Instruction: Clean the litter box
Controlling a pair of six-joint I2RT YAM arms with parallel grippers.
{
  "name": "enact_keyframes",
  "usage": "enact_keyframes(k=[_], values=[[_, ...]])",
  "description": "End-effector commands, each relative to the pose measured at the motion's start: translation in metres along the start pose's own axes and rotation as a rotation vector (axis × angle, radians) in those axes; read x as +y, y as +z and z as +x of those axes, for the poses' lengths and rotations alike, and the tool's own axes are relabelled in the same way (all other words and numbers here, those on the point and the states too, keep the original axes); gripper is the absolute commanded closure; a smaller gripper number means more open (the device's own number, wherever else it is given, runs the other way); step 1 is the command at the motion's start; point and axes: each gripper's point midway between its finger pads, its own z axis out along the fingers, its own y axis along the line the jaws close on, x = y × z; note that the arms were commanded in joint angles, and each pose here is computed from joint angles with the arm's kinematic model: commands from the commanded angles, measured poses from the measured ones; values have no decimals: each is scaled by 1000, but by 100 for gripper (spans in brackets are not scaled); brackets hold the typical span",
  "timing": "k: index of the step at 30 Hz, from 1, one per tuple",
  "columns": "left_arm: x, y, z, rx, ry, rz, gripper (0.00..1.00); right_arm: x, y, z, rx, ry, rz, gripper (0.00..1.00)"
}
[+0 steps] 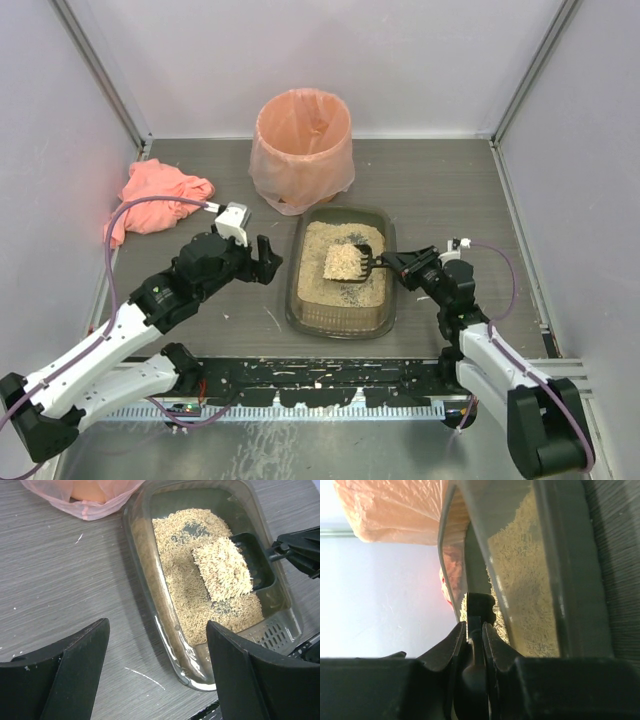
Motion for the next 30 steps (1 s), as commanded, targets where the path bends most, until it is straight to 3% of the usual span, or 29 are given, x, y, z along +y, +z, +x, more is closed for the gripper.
enact_keyframes(k=[1,6,9,12,15,18,21,24,27,30], values=[[4,-9,-16,-40,23,-23,20,45,-6,6,90,32,-220,99],[4,-9,-17,-40,22,-22,21,44,-9,-6,57,62,-227,100],[3,-9,-17,-42,22,-20,20,52,-9,7,107,24,-250,99],[3,-9,-17,-38,24,-20,21,39,-14,-14,24,74,-225,99],[4,-11,-19,-43,28,-27,21,49,-13,1,88,38,-251,99],[6,-12,-21,-48,38,-35,21,37,-17,-16,20,86,-232,99],[7,-14,-24,-51,44,-44,21,51,-12,-1,88,30,-255,99],[8,-16,-27,-57,52,-49,21,41,-13,-20,17,71,-227,99],[10,-18,-28,-56,58,-61,20,52,-9,-3,86,27,-246,99],[12,-21,-30,-59,66,-71,20,37,-14,-26,-4,81,-218,99]])
